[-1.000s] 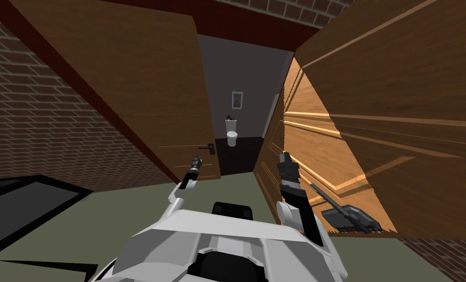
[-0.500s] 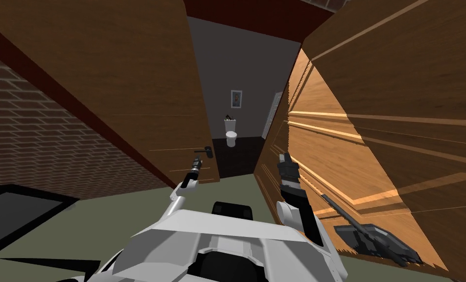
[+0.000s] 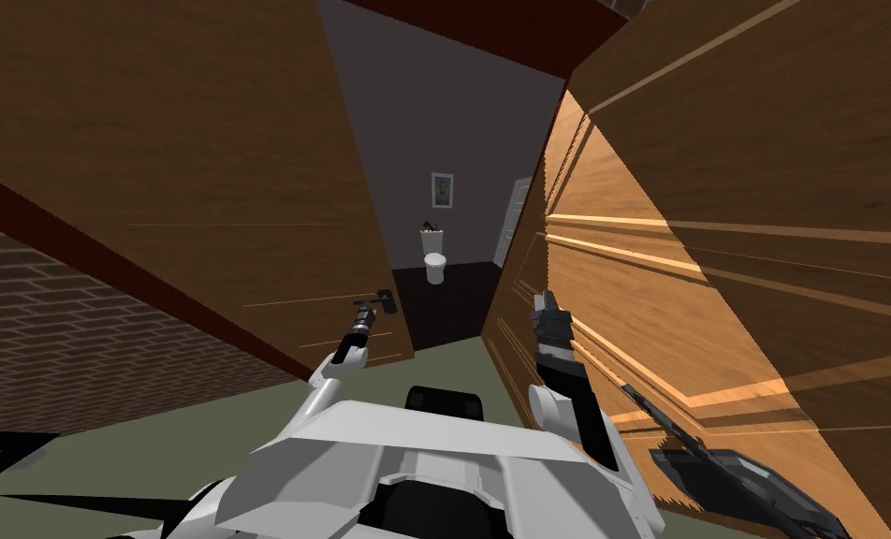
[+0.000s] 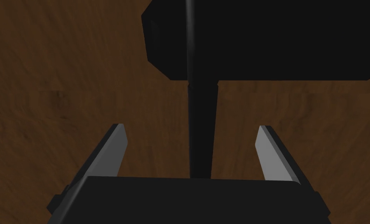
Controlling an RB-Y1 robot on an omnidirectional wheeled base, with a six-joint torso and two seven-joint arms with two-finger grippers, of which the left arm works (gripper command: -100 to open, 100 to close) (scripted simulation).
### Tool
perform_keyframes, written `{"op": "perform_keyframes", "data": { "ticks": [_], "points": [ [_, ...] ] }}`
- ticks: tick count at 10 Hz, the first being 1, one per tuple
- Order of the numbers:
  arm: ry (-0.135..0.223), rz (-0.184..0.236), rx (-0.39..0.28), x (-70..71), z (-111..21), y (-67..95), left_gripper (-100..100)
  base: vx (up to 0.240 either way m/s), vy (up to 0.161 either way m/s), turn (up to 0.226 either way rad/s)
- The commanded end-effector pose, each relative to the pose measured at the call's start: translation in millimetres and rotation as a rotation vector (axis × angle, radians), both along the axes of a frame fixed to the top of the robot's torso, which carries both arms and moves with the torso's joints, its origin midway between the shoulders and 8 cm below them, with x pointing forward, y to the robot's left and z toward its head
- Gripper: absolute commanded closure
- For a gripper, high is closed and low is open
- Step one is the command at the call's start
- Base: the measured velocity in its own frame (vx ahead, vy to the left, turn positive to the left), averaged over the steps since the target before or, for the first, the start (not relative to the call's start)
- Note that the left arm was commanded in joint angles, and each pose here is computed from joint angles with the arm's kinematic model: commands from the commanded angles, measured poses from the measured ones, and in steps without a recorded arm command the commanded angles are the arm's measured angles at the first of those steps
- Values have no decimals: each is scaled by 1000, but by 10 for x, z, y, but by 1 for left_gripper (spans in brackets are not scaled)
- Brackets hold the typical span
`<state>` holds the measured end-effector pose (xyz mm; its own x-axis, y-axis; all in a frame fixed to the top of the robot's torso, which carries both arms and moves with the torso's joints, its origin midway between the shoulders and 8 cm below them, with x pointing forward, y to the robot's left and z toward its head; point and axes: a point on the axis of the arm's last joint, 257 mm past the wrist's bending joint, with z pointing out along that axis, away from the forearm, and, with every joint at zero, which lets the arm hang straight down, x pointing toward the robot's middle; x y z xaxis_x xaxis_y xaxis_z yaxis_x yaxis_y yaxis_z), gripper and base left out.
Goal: Pull the door open
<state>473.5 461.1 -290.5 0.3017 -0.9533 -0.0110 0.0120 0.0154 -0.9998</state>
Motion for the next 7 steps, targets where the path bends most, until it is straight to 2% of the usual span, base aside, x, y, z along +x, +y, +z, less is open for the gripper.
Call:
{"op": "perform_keyframes", "data": {
  "ticks": [1, 2, 3, 4, 7],
  "points": [
    [0, 25, -2, -94, -21, 206, -100, 206, 22, -177],
    [0, 40, -1, -148, -21, 334, -100, 188, 32, -174],
    [0, 30, -1, -97, -22, 230, -100, 78, 22, -28],
    [0, 30, -1, -97, -22, 230, 100, -8, -3, 26],
    [0, 30, -1, -97, -22, 230, 100, -22, -5, -3]
  ]
}}
